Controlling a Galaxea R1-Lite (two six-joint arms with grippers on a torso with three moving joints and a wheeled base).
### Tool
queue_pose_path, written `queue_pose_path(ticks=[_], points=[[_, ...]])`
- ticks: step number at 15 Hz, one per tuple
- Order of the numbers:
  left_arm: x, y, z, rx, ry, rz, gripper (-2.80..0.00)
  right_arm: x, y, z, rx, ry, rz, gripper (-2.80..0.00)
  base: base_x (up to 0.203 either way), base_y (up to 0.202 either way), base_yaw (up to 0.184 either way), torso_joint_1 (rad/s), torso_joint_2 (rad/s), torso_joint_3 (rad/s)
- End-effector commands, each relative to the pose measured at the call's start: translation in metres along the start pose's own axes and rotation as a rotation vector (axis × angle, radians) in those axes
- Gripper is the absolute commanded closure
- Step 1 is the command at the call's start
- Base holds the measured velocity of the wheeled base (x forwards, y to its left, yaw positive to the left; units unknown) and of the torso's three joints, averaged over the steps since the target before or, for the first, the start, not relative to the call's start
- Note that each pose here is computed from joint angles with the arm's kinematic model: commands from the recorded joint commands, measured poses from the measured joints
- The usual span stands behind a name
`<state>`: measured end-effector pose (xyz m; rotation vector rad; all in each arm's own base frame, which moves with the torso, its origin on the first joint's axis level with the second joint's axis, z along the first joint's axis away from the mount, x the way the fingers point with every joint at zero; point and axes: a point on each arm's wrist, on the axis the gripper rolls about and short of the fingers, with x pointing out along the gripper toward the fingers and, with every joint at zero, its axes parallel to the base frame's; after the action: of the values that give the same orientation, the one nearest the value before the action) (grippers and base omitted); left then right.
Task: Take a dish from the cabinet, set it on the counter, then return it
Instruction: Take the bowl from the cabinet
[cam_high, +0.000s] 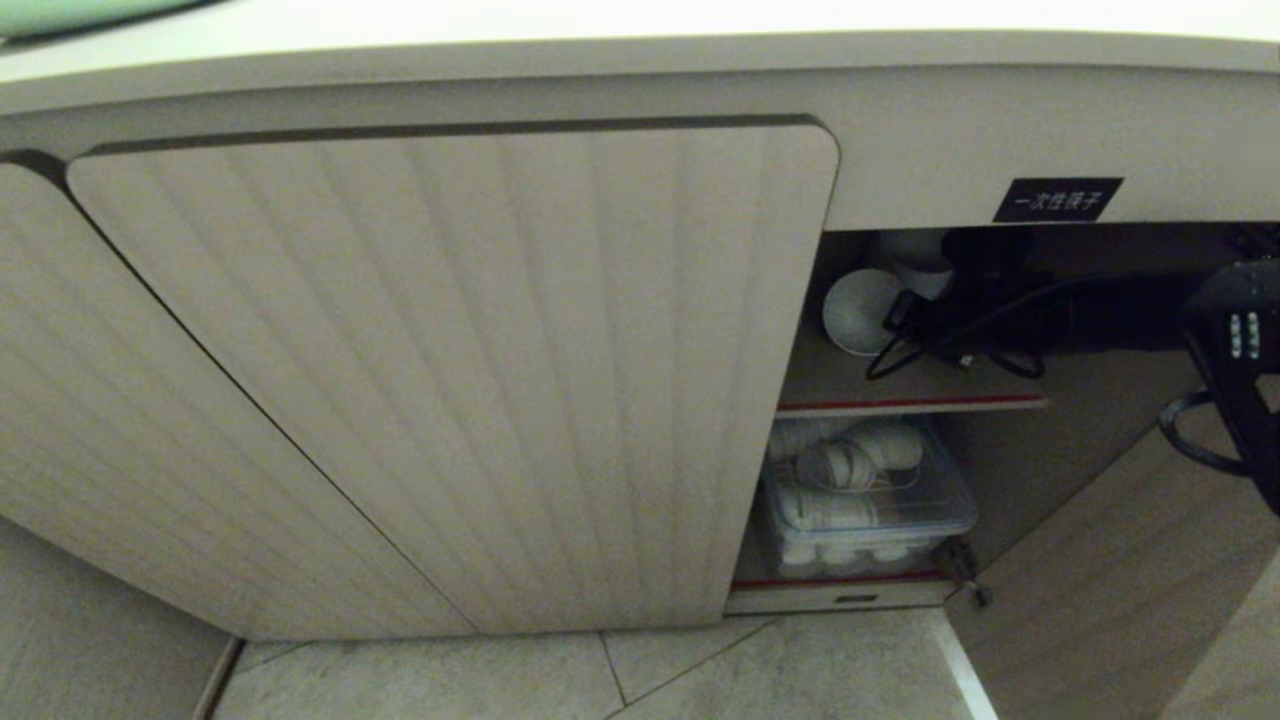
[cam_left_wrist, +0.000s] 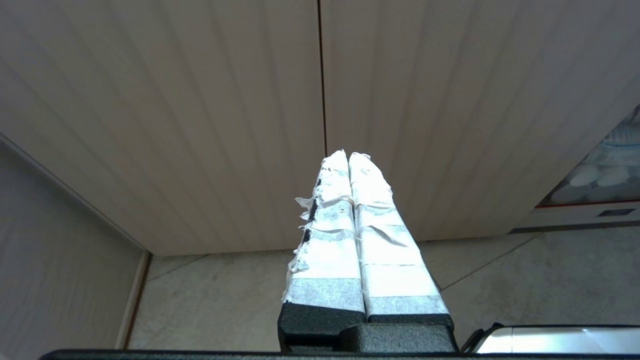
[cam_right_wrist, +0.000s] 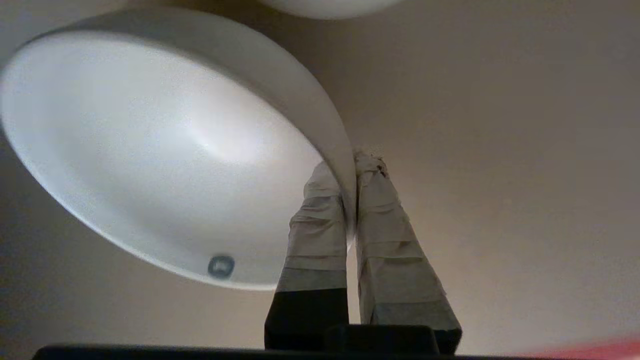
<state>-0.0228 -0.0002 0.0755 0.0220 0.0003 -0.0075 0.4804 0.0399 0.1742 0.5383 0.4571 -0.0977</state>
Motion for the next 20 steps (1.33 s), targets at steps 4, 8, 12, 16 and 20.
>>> queue_pose_path(ticks=[4, 8, 12, 16, 20], points=[[0.0, 0.0, 0.0, 0.001, 0.0, 0.0, 0.0, -0.015, 0.003, 0.008, 0.272, 0.075, -0.049, 0.0, 0.0, 0.0, 0.0, 0.0, 0.0, 0.0], [0.0, 0.0, 0.0, 0.0, 0.0, 0.0, 0.0, -0.027, 0.008, 0.012, 0.408, 0.114, -0.021, 0.0, 0.0, 0.0, 0.0, 0.0, 0.0, 0.0], [0.0, 0.0, 0.0, 0.001, 0.0, 0.0, 0.0, -0.035, 0.01, 0.013, 0.452, 0.135, -0.024, 0.0, 0.0, 0.0, 0.0, 0.0, 0.0, 0.0], [0.0, 0.0, 0.0, 0.001, 0.0, 0.0, 0.0, -0.044, 0.009, 0.007, 0.448, 0.197, -0.072, 0.0, 0.0, 0.0, 0.0, 0.0, 0.0, 0.0], [0.0, 0.0, 0.0, 0.0, 0.0, 0.0, 0.0, -0.054, 0.008, 0.002, 0.456, 0.288, -0.095, 0.0, 0.0, 0.0, 0.0, 0.0, 0.0, 0.0]])
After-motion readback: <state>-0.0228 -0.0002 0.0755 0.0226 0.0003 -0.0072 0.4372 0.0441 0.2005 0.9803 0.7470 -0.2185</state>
